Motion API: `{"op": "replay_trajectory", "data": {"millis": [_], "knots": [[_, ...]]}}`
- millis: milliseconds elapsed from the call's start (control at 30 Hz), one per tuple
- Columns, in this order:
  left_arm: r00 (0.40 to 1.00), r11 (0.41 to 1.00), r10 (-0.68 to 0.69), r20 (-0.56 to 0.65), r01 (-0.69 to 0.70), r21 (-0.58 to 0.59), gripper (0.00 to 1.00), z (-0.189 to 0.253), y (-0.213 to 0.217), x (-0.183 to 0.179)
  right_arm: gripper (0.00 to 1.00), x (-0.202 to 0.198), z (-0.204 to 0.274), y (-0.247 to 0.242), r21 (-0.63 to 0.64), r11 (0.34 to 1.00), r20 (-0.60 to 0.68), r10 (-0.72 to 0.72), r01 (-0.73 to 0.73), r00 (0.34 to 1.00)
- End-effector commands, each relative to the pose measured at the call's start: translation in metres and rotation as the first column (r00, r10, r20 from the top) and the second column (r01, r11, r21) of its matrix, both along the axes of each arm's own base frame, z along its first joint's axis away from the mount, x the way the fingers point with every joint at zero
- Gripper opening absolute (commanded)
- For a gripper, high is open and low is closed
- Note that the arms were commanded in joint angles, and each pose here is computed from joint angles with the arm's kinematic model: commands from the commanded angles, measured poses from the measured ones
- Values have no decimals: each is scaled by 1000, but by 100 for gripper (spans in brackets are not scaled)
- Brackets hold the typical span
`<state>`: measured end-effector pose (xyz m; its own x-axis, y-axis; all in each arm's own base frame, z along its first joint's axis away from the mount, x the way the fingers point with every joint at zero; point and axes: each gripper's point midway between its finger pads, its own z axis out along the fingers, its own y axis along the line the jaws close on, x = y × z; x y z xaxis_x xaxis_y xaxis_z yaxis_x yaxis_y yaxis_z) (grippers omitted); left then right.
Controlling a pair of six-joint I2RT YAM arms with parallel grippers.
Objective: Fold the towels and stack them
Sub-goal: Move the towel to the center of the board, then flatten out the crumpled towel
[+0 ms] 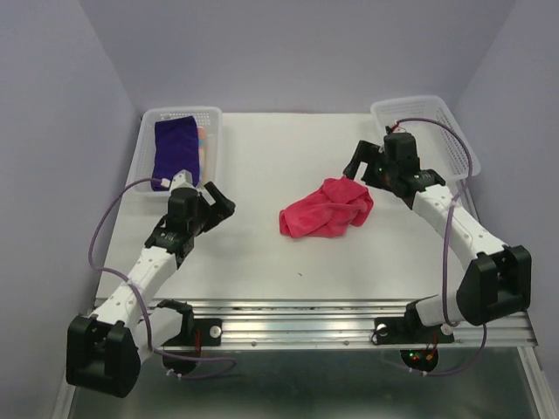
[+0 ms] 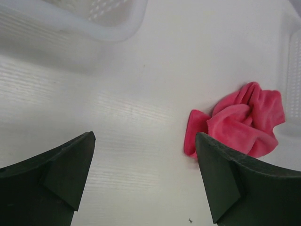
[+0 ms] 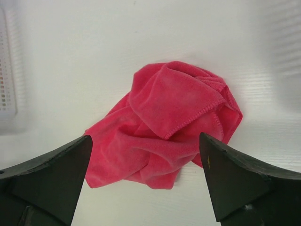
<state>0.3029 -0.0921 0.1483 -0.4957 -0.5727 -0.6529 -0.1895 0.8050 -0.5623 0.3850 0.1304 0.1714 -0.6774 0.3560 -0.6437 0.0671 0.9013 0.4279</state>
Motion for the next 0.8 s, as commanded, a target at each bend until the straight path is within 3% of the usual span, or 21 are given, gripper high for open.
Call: {"op": "replay_trajectory", "data": {"millis": [0, 367, 667, 767], "knots": [[997, 996, -81, -7, 81, -41, 99, -13, -23, 0, 100, -6, 32, 16, -81, 995, 131, 60, -50, 990], [995, 996, -83, -48, 81, -34, 99, -40, -25, -24, 100, -25, -26, 173, -450, 860, 26, 282, -241, 959], [997, 997, -70, -45, 68, -39, 99, -42, -23, -29, 99, -9, -69, 190, -663, 723, -42, 226, -196, 973], [996, 997, -69, -50, 67, -37, 99, -43, -23, -29, 91, -6, -77, 183, -695, 701, -36, 188, -160, 982]]}}
